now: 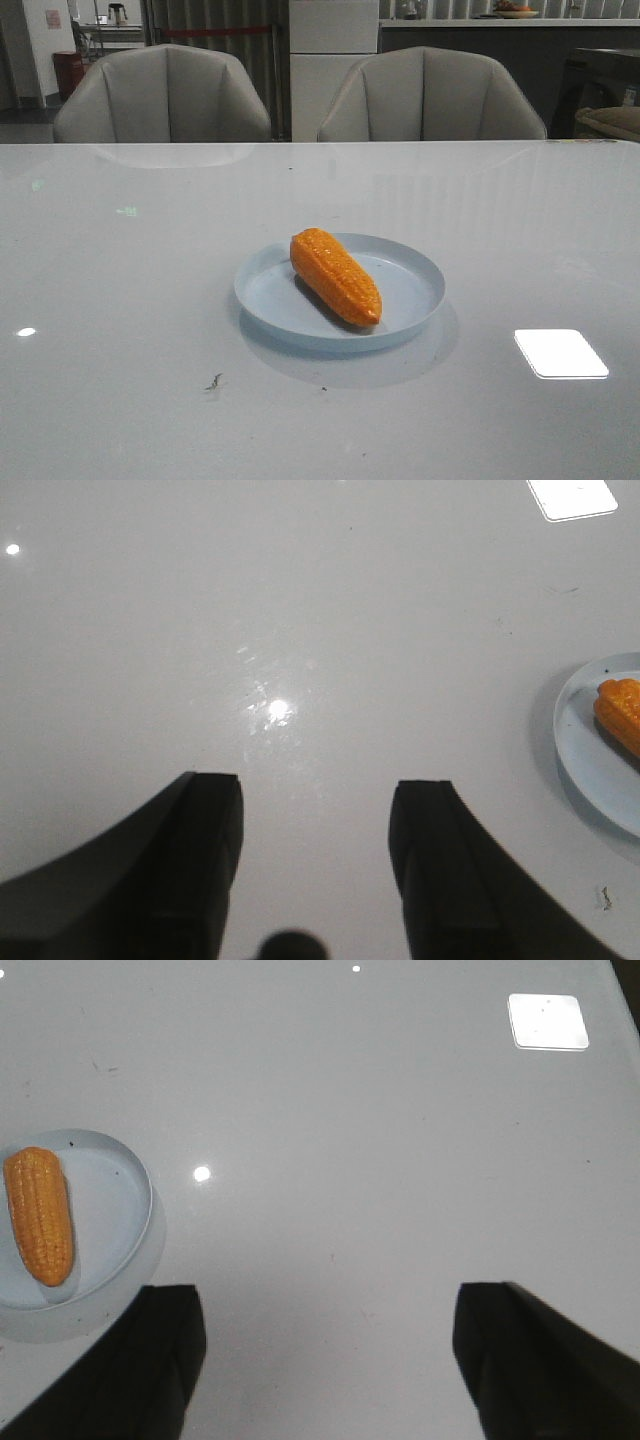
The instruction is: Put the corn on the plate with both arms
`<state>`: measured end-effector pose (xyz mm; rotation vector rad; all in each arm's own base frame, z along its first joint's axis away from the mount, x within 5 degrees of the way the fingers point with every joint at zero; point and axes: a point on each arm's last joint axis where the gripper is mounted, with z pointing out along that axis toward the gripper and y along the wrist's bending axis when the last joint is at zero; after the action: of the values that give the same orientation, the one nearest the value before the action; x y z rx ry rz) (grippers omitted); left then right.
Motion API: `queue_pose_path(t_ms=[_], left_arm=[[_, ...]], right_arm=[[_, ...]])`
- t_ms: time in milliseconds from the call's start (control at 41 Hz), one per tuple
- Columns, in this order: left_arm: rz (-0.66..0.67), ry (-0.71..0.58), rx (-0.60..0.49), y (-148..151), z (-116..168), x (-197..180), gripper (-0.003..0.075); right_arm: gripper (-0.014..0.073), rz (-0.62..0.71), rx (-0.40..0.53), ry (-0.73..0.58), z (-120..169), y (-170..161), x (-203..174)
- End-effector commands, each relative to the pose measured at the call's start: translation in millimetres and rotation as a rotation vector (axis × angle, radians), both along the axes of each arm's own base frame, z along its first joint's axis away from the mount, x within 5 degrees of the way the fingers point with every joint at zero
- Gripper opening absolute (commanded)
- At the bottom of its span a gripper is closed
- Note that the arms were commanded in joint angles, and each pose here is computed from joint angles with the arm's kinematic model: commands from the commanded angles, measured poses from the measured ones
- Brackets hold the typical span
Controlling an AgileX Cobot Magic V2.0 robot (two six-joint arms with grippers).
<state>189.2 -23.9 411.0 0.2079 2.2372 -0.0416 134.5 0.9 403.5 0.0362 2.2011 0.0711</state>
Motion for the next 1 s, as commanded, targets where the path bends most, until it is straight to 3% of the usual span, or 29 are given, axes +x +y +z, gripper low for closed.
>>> queue_pose_path(t_ms=[0,220,439,610,976], left_arm=[[0.002,-0.096,-0.032,-0.6,15.4,-2.1,0.0403],[0.000,-0.098,-0.042,-1.3,15.4,-1.3,0.0374],[0.000,-0.091,-0.041,-1.3,14.9,-1.6,0.0181],[0.000,-0.093,-0.041,-1.3,15.1,-1.6,0.0087],[0.000,-0.098,-0.042,-1.3,15.5,-1.3,0.0090]], right_arm=[[0.0615,-0.007,-0.007,-0.083,11.9,-1.2,0.5],[0.0615,-0.006,-0.007,-0.078,11.5,-1.1,0.2],[0.0615,-0.006,-0.007,-0.076,11.4,-1.1,0.1],[0.0615,-0.006,-0.007,-0.076,11.4,-1.1,0.1],[0.0615,-0.006,-0.007,-0.076,11.4,-1.1,0.1]])
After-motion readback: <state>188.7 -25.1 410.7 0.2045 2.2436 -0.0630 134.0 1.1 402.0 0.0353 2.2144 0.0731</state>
